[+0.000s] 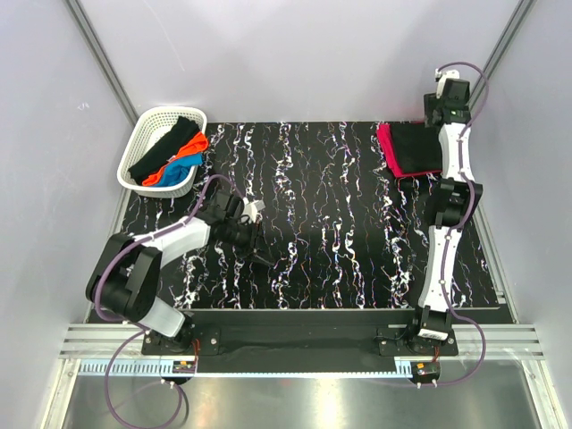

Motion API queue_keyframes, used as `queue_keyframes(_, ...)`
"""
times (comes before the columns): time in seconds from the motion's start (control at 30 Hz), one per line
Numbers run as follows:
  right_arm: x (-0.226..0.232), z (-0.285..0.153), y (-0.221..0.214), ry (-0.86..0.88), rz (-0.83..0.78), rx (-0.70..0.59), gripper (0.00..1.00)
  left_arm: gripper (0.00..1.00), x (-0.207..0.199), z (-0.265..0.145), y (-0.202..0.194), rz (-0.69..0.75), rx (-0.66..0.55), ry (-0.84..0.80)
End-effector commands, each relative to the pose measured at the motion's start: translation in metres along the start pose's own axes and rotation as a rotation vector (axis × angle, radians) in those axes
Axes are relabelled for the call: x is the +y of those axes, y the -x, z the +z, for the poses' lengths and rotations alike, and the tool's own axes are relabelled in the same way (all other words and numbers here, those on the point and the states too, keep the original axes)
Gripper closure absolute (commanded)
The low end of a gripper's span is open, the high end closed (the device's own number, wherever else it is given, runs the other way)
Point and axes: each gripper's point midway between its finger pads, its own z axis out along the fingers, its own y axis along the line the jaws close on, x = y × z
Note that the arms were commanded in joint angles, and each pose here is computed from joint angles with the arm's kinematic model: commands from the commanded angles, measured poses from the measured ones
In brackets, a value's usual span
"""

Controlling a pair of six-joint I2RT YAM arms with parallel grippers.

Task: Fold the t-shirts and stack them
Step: Neatly place the folded tshirt to the corner, then reset both grippers

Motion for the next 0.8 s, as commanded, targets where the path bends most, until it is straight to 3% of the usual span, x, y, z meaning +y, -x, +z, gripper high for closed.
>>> queue_keyframes(0.0,-0.032,-0.033,0.082,-0.048,0.095,-0.226,0.17,0.76,-0.018,-0.015,0.02,-0.006,-0.089,0.005)
queue_keyframes(0.17,-0.006,-0.07,0.109,0.038,0.146,-0.251,0.0,0.73,-0.026,-0.03,0.037,-0.035,-0.219,0.056)
queue_keyframes(0.23,0.016,-0.099,0.13,0.092,0.157,-0.28,0.0,0.73,-0.036,-0.04,0.041,-0.023,-0.285,0.035)
queue_keyframes(0.3,0.049,-0.111,0.123,0.18,0.156,-0.249,0.0,0.73,-0.036,-0.043,0.036,-0.056,-0.313,0.027)
queue_keyframes(0.43,0.112,-0.191,0.14,0.349,0.213,-0.253,0.0,0.71,-0.042,-0.054,0.021,-0.06,-0.37,0.005)
queue_keyframes(0.47,0.151,-0.202,0.119,0.413,0.196,-0.195,0.0,0.71,-0.051,-0.064,0.018,-0.048,-0.407,-0.026)
queue_keyframes(0.53,0.177,-0.249,0.12,0.527,0.266,-0.184,0.0,0.7,-0.044,-0.063,-0.001,-0.069,-0.403,-0.038)
queue_keyframes(0.6,0.222,-0.281,0.087,0.644,0.293,-0.085,0.0,0.69,-0.052,-0.074,-0.016,-0.07,-0.451,-0.097)
queue_keyframes(0.7,0.247,-0.349,0.062,0.782,0.48,0.027,0.0,0.68,-0.047,-0.077,-0.044,-0.118,-0.497,-0.174)
queue_keyframes(0.77,0.263,-0.363,0.015,0.825,0.524,0.15,0.0,0.65,-0.038,-0.074,-0.056,-0.18,-0.522,-0.208)
